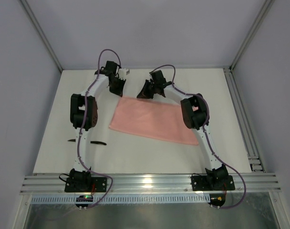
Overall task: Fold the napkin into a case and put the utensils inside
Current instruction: Smooth out the rectangle-folded napkin at the center of the board.
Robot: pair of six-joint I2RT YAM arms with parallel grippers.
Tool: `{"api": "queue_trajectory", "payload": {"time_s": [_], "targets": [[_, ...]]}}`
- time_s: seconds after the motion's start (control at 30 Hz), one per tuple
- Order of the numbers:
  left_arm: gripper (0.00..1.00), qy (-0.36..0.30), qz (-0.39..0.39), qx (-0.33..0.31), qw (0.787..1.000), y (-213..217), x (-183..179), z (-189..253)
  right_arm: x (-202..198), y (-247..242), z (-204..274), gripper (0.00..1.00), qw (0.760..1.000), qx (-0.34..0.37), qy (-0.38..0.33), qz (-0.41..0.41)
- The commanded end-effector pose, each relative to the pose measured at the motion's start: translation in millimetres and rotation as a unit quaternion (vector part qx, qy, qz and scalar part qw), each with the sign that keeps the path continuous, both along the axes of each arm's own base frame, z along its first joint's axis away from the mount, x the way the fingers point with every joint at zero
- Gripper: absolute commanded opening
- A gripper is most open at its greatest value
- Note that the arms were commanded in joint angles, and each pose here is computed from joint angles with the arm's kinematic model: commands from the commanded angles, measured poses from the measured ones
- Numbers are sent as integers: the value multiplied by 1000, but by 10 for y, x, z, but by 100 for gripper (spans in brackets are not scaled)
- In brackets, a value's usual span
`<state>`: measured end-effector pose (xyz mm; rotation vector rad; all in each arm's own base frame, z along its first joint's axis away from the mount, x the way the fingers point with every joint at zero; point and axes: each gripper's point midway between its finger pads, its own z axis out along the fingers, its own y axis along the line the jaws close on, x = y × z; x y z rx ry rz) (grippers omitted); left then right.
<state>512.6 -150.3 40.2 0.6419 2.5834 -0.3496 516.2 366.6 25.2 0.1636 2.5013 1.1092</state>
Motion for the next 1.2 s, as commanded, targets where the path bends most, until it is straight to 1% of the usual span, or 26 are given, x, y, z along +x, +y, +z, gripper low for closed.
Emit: {"api": "queue_trajectory", "payload": {"time_s": [0.0,0.27,0.57,0.7,0.93,1.0,1.17], "targets": [[0,-67,-15,-36,997,-135,190,558,-43,56,-81,4,1000,-7,5,12],[0,-77,-11,-31,997,-125,260,542,-42,67,-79,4,1000,-7,6,13],[0,-86,0,-17,996,-93,418,367,-55,73,-78,4,1000,-10,6,18],[0,-78,0,-10,997,-80,412,260,-26,47,-43,4,1000,-18,-2,17],[0,-72,3,-3,997,-52,425,125,94,-11,138,4,999,-36,-38,11],[0,-73,6,-2,997,-50,444,103,135,-63,192,11,998,-44,-44,2],[0,-74,9,-2,997,-50,464,71,365,-269,372,29,991,-81,-86,-55]]}}
